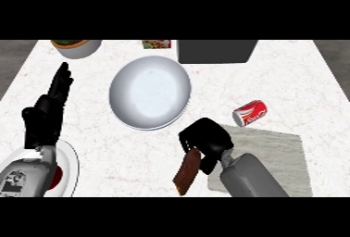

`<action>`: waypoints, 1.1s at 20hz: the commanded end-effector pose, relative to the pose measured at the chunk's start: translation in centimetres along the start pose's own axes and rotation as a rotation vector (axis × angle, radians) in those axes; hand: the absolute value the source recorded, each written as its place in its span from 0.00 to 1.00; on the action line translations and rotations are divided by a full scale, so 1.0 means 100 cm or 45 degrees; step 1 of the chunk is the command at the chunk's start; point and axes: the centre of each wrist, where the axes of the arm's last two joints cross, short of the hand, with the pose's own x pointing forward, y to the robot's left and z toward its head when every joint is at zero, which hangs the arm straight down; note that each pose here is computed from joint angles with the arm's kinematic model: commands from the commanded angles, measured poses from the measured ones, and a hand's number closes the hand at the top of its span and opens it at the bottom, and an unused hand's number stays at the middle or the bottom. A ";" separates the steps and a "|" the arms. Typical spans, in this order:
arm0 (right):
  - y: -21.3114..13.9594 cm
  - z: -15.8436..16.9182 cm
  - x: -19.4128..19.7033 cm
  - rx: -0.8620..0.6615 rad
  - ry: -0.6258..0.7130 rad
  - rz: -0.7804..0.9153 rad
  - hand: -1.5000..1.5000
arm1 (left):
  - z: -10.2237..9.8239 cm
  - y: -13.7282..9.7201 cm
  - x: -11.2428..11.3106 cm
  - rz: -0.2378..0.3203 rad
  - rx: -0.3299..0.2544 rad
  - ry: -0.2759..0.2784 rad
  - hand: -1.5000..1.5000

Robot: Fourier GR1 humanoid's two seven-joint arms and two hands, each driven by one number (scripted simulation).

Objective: Pick the sweet potato from the placemat and place it in the bowl

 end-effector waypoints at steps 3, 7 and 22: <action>-0.032 0.000 0.011 -0.434 0.245 -0.211 1.00 | 0.001 -0.003 -0.001 0.005 -0.021 0.004 0.50; -0.060 0.002 0.020 -0.716 0.405 -0.294 1.00 | -0.001 -0.010 0.004 0.015 -0.063 -0.013 0.50; -0.134 -0.024 0.067 -1.421 0.986 -0.549 1.00 | -0.007 -0.029 0.017 0.011 -0.178 -0.079 0.50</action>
